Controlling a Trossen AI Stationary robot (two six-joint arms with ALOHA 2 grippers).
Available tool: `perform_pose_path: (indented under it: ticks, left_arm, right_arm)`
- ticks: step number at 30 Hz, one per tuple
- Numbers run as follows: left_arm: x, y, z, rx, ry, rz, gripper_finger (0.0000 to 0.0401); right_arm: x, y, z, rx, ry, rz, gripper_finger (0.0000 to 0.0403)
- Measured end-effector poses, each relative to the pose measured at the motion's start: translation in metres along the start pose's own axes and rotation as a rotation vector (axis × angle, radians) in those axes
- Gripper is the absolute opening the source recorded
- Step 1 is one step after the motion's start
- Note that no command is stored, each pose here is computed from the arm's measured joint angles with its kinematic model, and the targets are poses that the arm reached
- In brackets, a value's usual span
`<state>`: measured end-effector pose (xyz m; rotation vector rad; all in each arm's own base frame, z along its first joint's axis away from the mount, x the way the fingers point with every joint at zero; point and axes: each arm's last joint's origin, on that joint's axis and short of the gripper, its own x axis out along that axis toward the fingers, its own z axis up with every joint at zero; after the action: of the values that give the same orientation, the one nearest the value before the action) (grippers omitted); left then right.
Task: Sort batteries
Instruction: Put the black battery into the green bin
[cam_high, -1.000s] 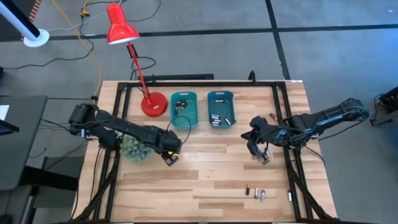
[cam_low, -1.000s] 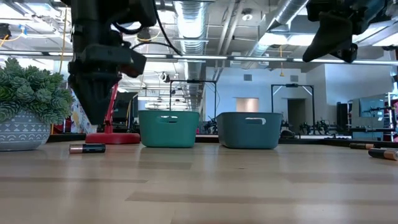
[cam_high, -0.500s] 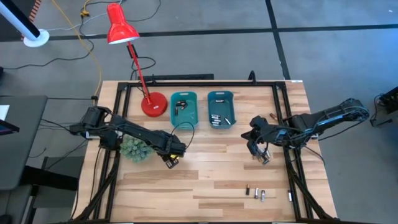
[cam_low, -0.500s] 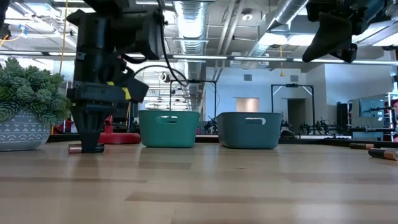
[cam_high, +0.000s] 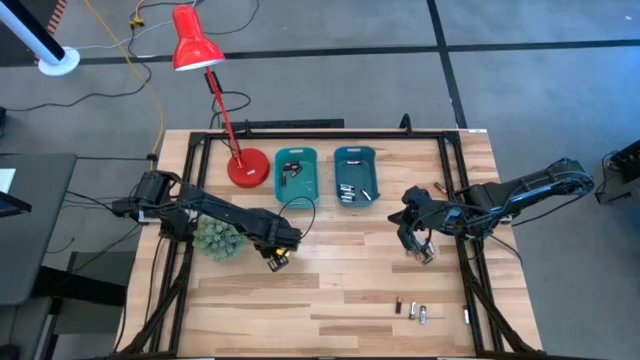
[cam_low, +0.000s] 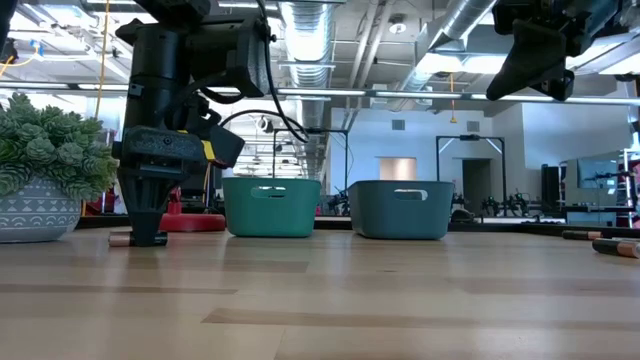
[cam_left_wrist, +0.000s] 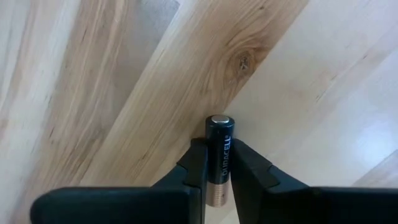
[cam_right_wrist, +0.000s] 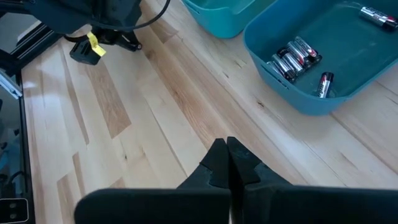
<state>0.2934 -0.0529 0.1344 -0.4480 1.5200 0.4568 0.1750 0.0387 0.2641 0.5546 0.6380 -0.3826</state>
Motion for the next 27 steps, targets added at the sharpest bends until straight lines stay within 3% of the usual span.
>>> perform_pose_path:
  ticks: [9,14,19,27]
  left_arm:
    - [-0.02,-0.001,0.0,0.022,-0.024,-0.019,0.0037]
    - [-0.075,0.008,-0.002,0.014,-0.177,-0.129,0.0037]
    - [-0.122,0.04,0.001,-0.048,-0.296,-0.141,0.0037]
    - [-0.158,0.104,0.068,0.028,-0.395,-0.026,0.0037]
  right_arm:
    - [0.0,0.0,0.0,0.0,0.0,0.0,0.0002]
    - [0.0,-0.001,0.001,-0.005,-0.001,-0.004,0.0002]
    - [0.001,-0.001,0.001,-0.001,-0.004,-0.008,0.0002]
    - [0.001,-0.003,0.003,-0.005,-0.009,-0.018,0.0002]
